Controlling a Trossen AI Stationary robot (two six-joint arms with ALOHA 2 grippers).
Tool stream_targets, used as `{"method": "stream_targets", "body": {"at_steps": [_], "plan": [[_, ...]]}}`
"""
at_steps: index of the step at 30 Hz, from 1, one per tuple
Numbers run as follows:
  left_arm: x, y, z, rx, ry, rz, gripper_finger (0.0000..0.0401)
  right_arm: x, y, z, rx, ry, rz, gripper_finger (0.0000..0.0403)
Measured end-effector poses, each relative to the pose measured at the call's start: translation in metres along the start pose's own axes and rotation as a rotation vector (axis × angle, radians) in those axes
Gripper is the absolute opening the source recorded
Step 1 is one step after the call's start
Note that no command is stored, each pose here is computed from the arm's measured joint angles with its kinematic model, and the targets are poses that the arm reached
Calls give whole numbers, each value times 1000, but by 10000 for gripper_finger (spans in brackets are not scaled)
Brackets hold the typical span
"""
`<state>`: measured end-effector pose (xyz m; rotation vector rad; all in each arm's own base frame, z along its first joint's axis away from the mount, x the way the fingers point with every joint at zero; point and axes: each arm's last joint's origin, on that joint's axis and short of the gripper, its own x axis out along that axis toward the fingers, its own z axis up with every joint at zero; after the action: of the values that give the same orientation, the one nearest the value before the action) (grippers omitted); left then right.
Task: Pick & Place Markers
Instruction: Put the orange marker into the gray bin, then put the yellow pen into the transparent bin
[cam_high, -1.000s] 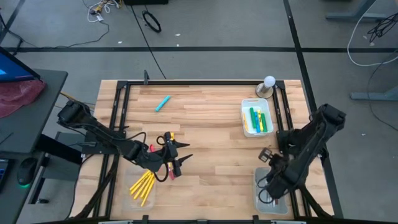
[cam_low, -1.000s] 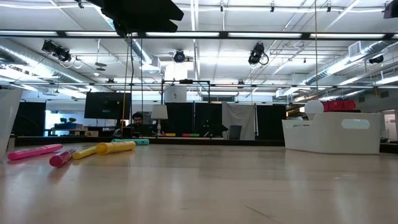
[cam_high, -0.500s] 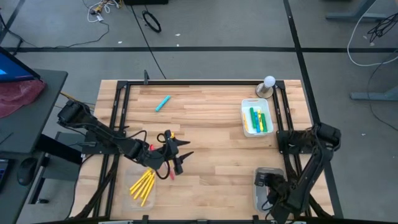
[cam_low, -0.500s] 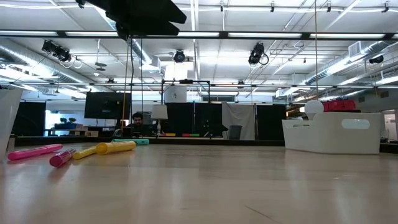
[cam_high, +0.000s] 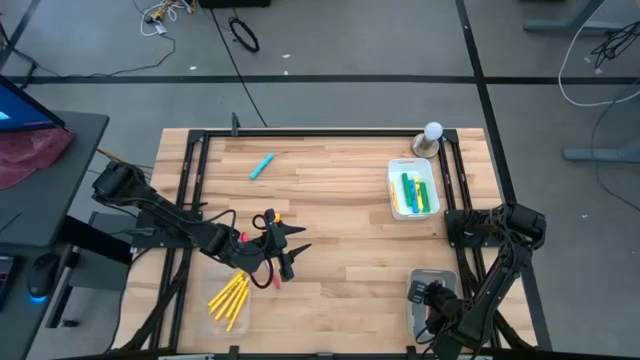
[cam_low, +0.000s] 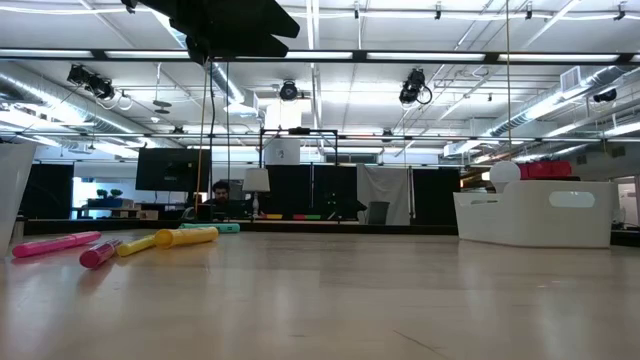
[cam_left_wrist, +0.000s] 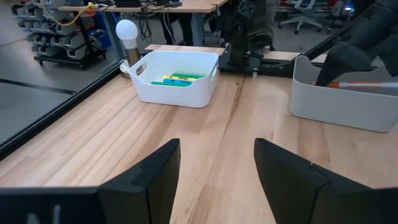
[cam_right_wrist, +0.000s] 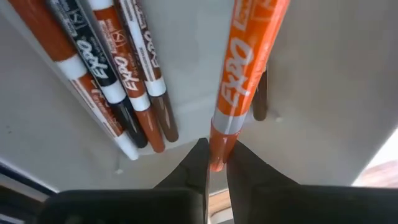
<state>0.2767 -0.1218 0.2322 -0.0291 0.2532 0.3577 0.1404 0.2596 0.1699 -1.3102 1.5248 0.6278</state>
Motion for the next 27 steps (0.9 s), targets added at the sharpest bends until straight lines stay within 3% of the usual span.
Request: {"method": "stream_targets", "body": {"at_steps": [7, 18, 23, 27], "plan": [[0, 0, 0, 0, 0, -1, 211, 7, 2, -7, 82, 73, 4, 61], [0, 0, 0, 0, 1, -2, 211, 5, 2, -15, 68, 153, -15, 120], [0, 0, 0, 0, 1, -3, 211, -26, -9, -18, 26, 175, -67, 115], [0, 0, 0, 0, 1, -3, 211, -63, -27, -15, 157, 10, -150, 109]]}}
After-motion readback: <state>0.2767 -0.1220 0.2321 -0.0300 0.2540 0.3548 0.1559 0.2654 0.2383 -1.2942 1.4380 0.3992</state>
